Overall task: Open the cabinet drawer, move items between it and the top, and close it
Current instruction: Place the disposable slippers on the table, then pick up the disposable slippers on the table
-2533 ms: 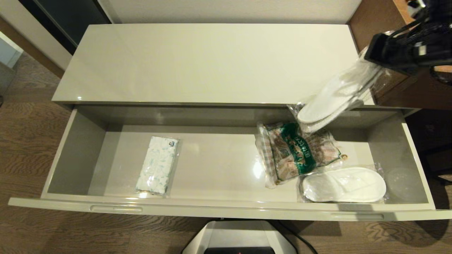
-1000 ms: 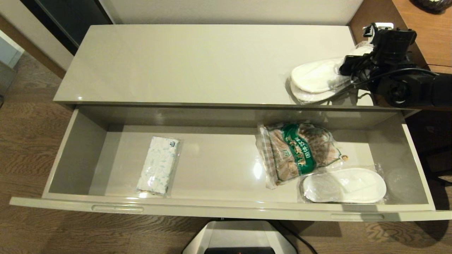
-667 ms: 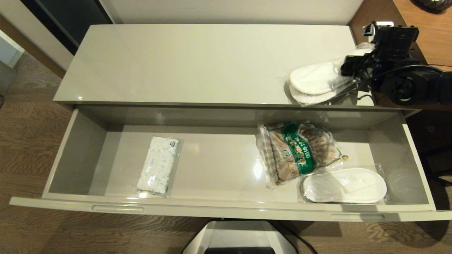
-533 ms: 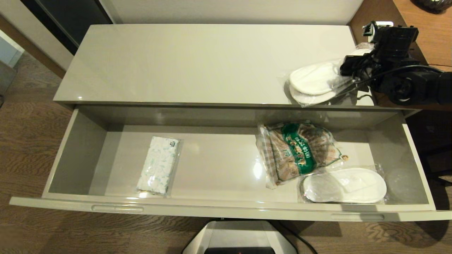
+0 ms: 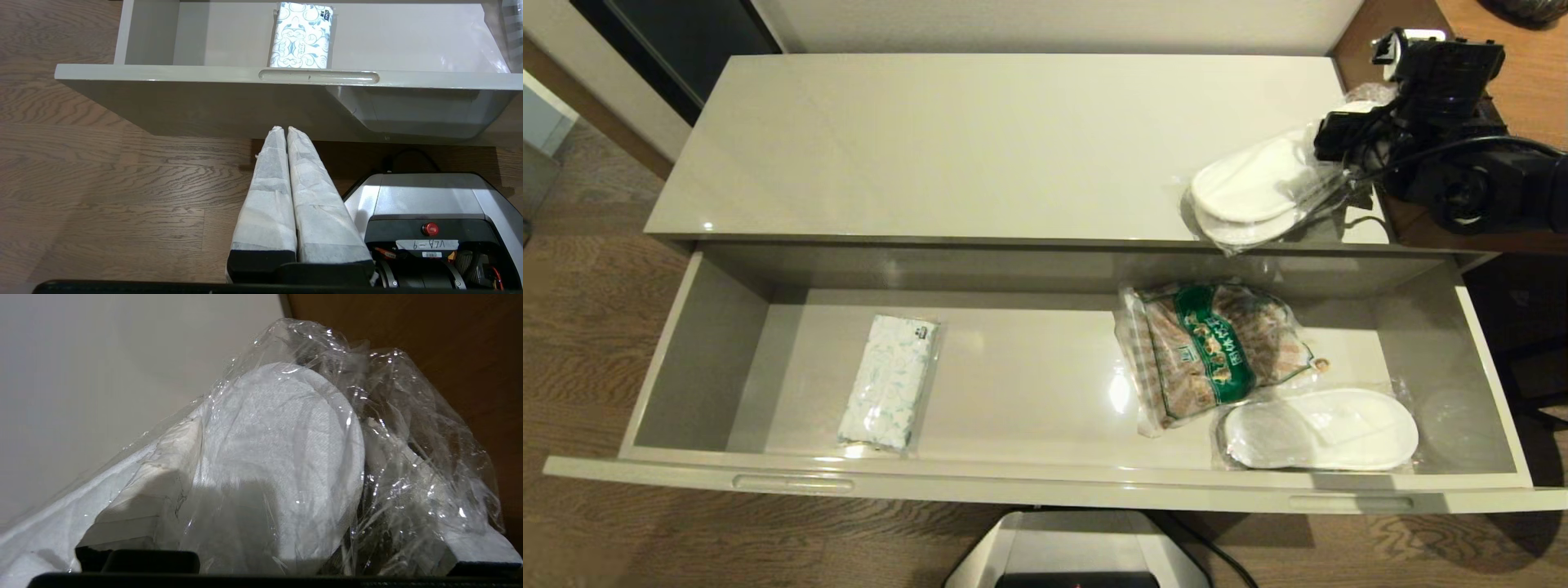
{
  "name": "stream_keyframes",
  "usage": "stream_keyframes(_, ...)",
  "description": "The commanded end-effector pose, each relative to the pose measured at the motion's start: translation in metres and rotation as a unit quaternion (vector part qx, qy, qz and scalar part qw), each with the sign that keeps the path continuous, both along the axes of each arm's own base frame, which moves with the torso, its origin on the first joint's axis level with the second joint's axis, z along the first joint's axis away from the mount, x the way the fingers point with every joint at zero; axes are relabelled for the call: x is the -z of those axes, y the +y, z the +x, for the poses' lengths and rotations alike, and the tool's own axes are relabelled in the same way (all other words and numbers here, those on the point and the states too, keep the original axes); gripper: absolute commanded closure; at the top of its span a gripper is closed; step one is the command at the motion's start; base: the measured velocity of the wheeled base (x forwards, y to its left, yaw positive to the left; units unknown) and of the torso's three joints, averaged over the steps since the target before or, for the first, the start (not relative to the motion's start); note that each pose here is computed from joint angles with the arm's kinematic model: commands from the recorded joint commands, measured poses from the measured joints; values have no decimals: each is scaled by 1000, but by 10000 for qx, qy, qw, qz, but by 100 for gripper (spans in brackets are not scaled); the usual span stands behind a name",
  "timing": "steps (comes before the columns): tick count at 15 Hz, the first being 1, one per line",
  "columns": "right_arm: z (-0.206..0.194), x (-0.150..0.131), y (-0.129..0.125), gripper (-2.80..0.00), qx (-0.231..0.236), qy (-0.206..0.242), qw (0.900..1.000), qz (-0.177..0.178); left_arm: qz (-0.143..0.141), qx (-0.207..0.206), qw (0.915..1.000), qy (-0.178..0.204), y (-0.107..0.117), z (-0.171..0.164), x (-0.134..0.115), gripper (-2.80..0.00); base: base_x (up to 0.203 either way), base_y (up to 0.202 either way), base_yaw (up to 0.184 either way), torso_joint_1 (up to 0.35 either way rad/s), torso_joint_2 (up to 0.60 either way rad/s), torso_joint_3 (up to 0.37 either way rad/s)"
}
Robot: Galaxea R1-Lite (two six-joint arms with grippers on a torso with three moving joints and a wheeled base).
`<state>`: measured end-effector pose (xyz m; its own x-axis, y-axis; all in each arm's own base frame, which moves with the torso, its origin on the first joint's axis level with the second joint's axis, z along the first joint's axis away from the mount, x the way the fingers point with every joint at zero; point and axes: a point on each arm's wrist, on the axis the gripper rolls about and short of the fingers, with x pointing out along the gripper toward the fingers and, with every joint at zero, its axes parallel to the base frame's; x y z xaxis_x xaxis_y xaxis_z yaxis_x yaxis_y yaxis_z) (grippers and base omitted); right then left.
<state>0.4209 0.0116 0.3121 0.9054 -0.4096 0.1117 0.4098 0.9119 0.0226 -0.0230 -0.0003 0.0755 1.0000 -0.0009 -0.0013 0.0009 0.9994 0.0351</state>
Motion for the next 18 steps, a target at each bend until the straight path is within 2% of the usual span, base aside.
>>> stream_keyframes(1,-14,-16,5,-280,-23,-268,9996,22,1,-4,10000,9,0,0,0,0,0,0,0,0,0,0)
stream_keyframes(8,-47,-32,28,-280,-348,-443,9984,64,1,-4,10000,9,0,0,0,0,0,0,0,0,0,0)
stream_keyframes(11,-102,-60,35,-280,-567,-400,9976,86,1,-4,10000,9,0,0,0,0,0,0,0,0,0,0)
stream_keyframes(12,-120,-64,35,-280,-627,-212,9978,80,1,-4,10000,9,0,0,0,0,0,0,0,0,0,0)
stream_keyframes(13,-144,-68,32,0,-660,18,9978,116,1,-4,10000,9,0,0,0,0,0,0,0,0,0,0)
stream_keyframes(16,-232,-64,17,0,-674,1244,9894,342,1,-4,10000,9,0,0,0,0,0,0,0,0,0,0)
stream_keyframes(18,-301,-62,2,0,-527,1720,9814,671,1,3,10000,9,0,0,0,0,0,0,0,0,0,0)
